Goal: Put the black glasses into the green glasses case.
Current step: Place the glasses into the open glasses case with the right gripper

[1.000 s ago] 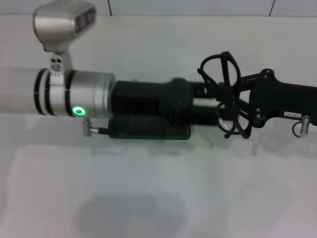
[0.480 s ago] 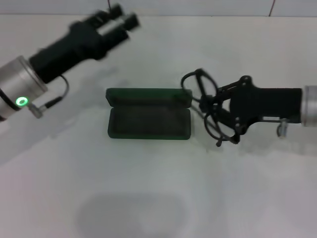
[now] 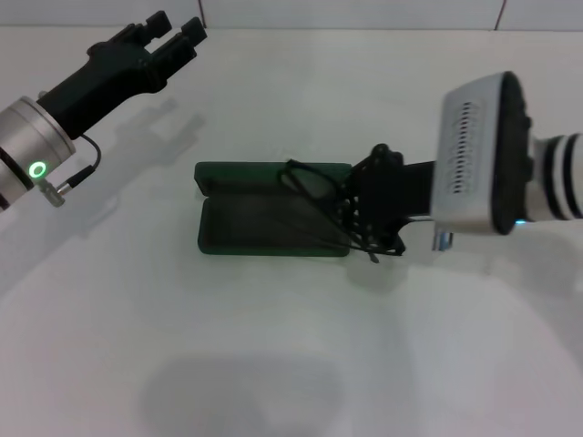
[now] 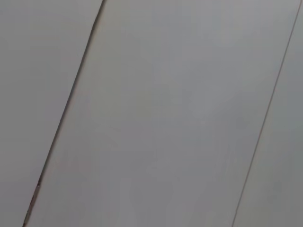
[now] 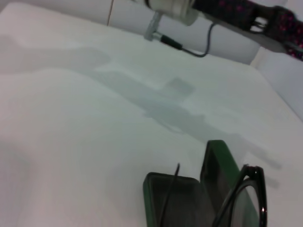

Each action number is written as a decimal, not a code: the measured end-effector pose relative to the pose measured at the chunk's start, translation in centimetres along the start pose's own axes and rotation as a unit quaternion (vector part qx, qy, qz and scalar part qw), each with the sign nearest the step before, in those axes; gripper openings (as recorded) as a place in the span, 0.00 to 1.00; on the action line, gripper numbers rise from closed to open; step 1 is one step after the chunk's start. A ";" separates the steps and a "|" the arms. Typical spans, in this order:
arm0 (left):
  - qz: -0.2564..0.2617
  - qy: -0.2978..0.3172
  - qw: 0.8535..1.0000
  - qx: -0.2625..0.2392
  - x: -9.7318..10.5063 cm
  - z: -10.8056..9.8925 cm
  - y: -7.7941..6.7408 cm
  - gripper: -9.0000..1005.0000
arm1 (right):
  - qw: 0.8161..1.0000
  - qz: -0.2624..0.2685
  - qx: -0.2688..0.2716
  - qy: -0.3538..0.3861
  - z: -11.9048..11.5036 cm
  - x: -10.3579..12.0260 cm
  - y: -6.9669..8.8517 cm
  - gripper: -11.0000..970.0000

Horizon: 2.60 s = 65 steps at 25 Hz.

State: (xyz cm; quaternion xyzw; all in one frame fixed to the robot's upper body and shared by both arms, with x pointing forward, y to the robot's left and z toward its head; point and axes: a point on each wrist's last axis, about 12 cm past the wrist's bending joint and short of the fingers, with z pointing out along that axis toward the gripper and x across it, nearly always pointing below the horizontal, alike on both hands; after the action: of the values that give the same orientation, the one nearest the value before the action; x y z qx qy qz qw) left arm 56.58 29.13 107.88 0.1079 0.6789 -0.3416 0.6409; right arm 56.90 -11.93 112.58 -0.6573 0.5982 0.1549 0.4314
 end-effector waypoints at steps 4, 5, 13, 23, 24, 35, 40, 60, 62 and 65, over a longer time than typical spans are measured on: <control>0.001 -0.002 1.000 0.001 -0.2 0.2 0.0 0.65 | 1.000 -0.022 -0.001 0.010 1.3 -1.3 0.3 0.13; 0.000 -0.002 1.000 0.002 -0.2 0.3 0.0 0.65 | 0.999 -0.034 0.004 0.012 1.9 -1.6 0.6 0.13; -0.005 0.002 1.000 -0.002 -0.1 0.5 0.1 0.65 | 0.994 -0.098 0.047 0.012 3.9 -2.7 2.0 0.13; -0.012 0.006 1.000 0.000 0.0 1.0 0.0 0.65 | 0.987 -0.139 0.073 0.013 4.7 -2.9 3.1 0.13; -0.012 0.006 1.000 0.000 0.0 1.0 -0.1 0.65 | 0.987 -0.142 0.076 0.014 4.7 -2.8 3.2 0.13; -0.018 0.009 1.000 0.003 0.2 1.4 -0.3 0.65 | 0.982 -0.175 0.073 0.021 4.9 -2.8 4.0 0.13; -0.021 0.010 1.000 0.003 0.4 1.3 -0.3 0.65 | 0.979 -0.187 0.080 0.024 4.9 -2.6 4.4 0.13; -0.021 0.013 1.000 0.001 0.5 1.5 -0.3 0.65 | 0.961 -0.249 0.109 0.041 4.7 -1.6 4.6 0.13; -0.020 0.013 1.000 0.002 0.4 1.6 -0.4 0.65 | 0.959 -0.255 0.115 0.041 4.7 -1.6 4.5 0.13; -0.018 0.013 1.000 0.003 0.4 1.7 -0.4 0.65 | 0.956 -0.261 0.129 0.044 4.6 -1.4 4.3 0.13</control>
State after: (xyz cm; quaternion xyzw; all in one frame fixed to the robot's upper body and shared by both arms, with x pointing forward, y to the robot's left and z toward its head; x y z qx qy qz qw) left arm 57.63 27.71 107.74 0.1018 0.6877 -0.3540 0.6256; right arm 54.05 -7.18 109.28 -0.7355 0.4390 -0.0709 0.5112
